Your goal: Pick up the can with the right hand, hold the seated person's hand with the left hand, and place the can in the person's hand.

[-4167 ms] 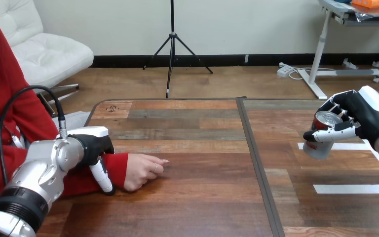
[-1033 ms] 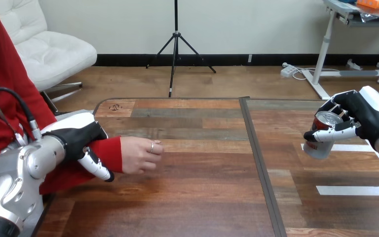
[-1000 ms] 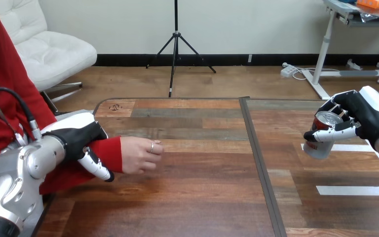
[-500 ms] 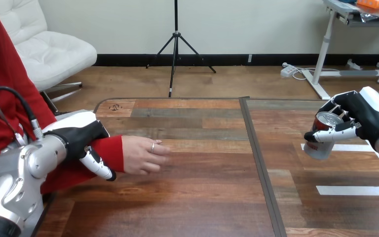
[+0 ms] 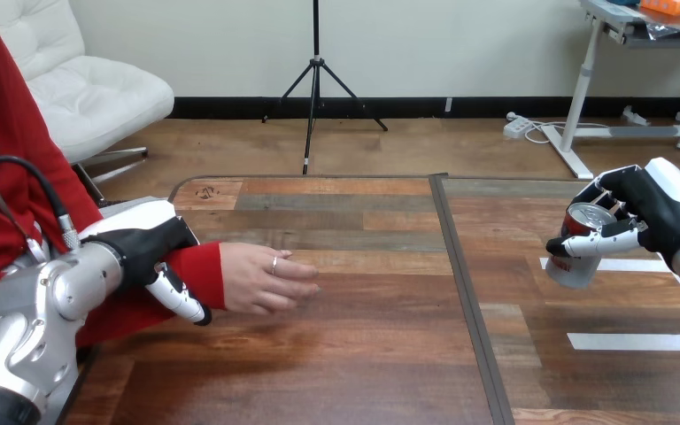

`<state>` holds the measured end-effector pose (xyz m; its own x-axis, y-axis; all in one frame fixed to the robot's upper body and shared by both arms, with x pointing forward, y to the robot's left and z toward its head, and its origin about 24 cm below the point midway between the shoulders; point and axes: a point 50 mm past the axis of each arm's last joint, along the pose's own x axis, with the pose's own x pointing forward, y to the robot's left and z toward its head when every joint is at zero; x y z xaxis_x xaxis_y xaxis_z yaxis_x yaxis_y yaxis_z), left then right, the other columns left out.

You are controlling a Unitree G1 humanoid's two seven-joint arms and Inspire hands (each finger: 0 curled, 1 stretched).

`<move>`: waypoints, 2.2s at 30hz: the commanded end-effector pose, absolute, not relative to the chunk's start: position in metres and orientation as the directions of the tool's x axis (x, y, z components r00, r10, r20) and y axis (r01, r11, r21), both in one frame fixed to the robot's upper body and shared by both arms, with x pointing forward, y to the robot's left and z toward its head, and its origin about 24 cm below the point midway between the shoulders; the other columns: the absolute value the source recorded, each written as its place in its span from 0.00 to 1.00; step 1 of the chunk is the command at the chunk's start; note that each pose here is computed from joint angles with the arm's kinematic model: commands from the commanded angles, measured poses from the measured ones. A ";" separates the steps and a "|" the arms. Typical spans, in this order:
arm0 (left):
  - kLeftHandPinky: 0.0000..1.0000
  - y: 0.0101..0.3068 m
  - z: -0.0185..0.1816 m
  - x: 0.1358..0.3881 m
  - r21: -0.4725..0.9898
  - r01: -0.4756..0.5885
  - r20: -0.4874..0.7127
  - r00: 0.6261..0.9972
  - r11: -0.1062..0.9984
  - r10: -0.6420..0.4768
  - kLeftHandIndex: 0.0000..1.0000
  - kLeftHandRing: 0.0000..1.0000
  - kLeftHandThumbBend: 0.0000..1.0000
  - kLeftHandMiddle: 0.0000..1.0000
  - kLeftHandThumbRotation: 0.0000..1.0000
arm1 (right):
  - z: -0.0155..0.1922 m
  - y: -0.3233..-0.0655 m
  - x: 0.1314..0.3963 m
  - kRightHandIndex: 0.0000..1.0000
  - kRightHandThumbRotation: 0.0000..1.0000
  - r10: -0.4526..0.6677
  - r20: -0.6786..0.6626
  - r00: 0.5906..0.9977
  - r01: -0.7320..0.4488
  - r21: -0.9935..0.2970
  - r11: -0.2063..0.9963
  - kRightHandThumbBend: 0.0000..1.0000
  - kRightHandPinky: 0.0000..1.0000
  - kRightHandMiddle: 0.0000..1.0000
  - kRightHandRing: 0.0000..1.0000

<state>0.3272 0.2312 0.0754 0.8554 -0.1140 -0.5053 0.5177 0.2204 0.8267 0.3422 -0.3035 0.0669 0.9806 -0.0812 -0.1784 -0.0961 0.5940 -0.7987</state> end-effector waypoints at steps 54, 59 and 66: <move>0.10 0.118 0.217 0.366 0.928 0.153 0.007 0.903 0.338 -0.429 0.31 0.16 0.65 0.25 0.00 | 0.186 -0.181 0.405 0.48 0.00 0.263 0.229 0.937 0.008 -0.768 0.640 0.65 0.31 0.41 0.34; 0.11 0.113 0.219 0.366 0.922 0.156 0.017 0.897 0.353 -0.441 0.31 0.16 0.64 0.25 0.00 | 0.191 -0.174 0.407 0.47 0.00 0.276 0.237 0.931 0.006 -0.769 0.639 0.65 0.30 0.40 0.34; 0.11 0.109 0.222 0.366 0.921 0.155 0.029 0.888 0.357 -0.459 0.31 0.16 0.63 0.25 0.00 | 0.195 -0.168 0.407 0.47 0.00 0.296 0.245 0.923 0.000 -0.771 0.637 0.65 0.30 0.40 0.34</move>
<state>0.3296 0.1989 0.0597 0.8360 -0.1587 -0.5253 0.5477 0.2999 0.7810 0.3515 -0.2294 0.0314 0.9595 0.0926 -0.2660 -0.2593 0.6587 -0.7063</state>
